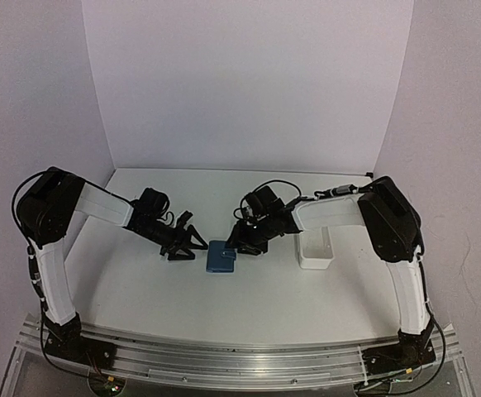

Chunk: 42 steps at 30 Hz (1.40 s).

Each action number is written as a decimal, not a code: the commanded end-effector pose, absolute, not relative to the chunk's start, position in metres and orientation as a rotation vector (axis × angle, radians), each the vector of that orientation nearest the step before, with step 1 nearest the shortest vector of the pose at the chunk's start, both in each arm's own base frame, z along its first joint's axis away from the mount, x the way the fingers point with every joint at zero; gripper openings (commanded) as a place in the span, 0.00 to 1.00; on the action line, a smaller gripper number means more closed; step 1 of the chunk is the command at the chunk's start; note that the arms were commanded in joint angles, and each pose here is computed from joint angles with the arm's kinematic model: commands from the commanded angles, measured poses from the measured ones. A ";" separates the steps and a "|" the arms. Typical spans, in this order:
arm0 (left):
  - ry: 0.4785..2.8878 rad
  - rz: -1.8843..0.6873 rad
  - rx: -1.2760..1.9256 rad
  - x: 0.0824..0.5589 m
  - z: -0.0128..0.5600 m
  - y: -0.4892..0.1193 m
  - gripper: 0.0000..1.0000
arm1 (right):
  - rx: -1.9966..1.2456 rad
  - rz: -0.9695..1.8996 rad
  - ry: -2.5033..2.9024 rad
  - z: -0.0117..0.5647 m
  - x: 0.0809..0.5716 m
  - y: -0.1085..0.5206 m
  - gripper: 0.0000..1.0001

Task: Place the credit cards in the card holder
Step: Pick up the card holder from the center of the board, then open the card holder at the center of the board.

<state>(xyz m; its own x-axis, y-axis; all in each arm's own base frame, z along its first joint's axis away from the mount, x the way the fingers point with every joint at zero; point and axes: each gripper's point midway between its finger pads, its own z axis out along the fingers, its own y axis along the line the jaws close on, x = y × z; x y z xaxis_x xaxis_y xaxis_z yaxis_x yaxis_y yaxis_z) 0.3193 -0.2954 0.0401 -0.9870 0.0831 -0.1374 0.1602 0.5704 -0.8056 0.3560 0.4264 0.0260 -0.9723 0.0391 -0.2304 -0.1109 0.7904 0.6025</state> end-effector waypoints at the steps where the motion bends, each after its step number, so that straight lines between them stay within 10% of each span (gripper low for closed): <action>1: 2.732 -1.444 0.198 0.322 0.033 -0.306 0.71 | -0.012 1.090 2.714 0.028 0.356 0.440 0.41; 20: 2.607 -1.598 0.198 0.335 0.034 -0.323 0.30 | 0.033 1.244 2.693 0.015 0.351 0.452 0.29; 24: 2.582 -1.622 0.237 0.334 0.042 -0.330 0.01 | 0.005 1.271 2.667 0.023 0.355 0.458 0.28; 42: 2.367 -0.871 0.232 0.371 0.172 -0.301 0.00 | -0.186 0.804 2.326 0.169 0.367 0.464 0.44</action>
<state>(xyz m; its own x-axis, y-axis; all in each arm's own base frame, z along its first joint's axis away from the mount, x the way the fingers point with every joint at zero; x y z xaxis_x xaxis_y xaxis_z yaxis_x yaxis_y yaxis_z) 0.3707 -0.3095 0.1738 -0.8281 -0.0717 -0.5560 0.3781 0.6607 -0.6484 0.3809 0.4481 0.1375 -0.8306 0.1409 -0.5387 -0.2386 0.7840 0.5731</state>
